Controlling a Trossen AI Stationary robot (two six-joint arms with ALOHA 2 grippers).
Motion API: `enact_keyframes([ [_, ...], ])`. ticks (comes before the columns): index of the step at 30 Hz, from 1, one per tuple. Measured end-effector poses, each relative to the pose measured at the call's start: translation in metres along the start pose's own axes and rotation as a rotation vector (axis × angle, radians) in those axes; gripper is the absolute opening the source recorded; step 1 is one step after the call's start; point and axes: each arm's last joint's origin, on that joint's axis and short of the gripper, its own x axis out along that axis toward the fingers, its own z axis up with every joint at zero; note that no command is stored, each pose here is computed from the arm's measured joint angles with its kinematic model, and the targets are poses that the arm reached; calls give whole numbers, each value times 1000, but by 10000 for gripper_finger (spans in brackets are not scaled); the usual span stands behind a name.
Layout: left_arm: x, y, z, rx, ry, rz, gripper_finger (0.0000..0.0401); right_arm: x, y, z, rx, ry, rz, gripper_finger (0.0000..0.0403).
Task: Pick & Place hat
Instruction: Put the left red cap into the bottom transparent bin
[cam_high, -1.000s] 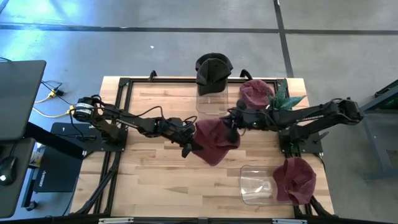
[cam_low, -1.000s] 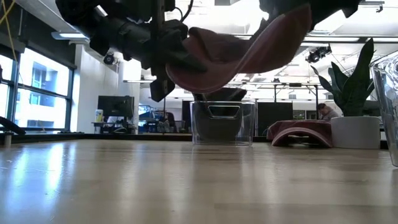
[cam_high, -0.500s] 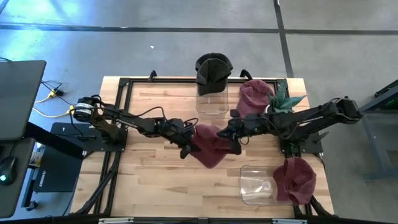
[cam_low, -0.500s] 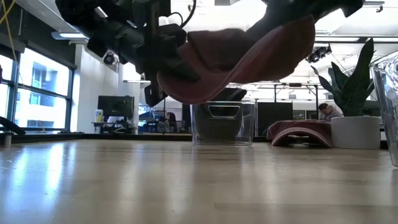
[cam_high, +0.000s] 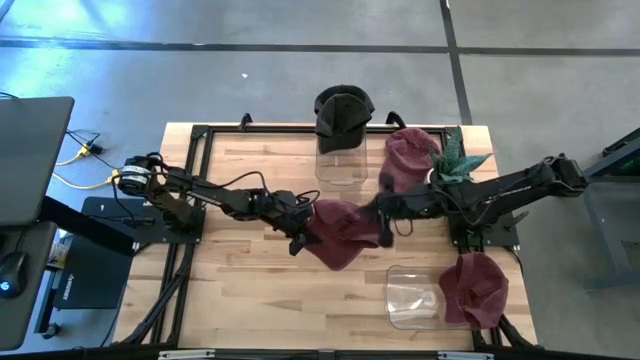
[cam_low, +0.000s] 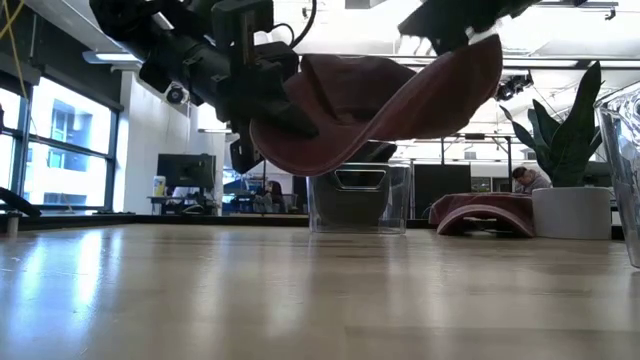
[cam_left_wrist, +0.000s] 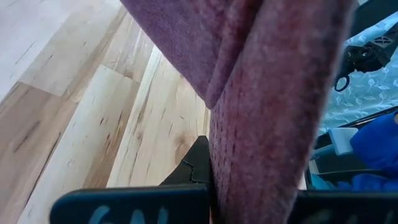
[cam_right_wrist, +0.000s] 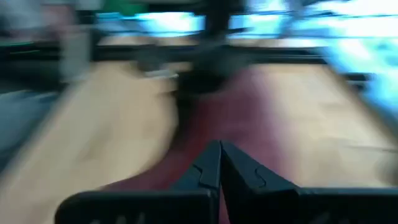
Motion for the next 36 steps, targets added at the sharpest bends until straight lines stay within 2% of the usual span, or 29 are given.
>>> enact_keyframes([
  [3, 0, 0, 1, 2, -11, 4, 1, 5, 6, -4, 5, 30, 158, 2],
  [7, 0, 0, 1, 14, -4, -7, 1, 18, 3, -13, -10, 91, 144, 1],
  [10, 0, -1, 0, 33, 2, -16, 1, 30, -10, -20, -5, 122, 49, 1],
  [15, 0, -2, 0, 61, 20, -43, 1, 40, -38, -24, 55, 115, -248, 1],
  [17, 1, -3, -2, 79, 23, -47, 1, 40, -43, -24, 71, 115, -290, 3],
  [19, 1, -3, -2, 88, 23, -47, 1, 40, -43, -25, 60, 124, -256, 4],
  [24, 1, -2, -1, 87, 13, -28, 1, 30, -30, -17, 45, 102, -63, 1],
  [29, 1, -2, -2, 84, 18, -16, 1, 14, -19, -13, 27, 115, -19, 3],
  [32, 1, -2, -3, 82, 35, -29, 1, 10, -16, -18, 29, 169, -9, 1],
  [36, 1, -2, -3, 81, 36, -29, 1, 10, -12, -34, 25, 330, 110, 1],
])
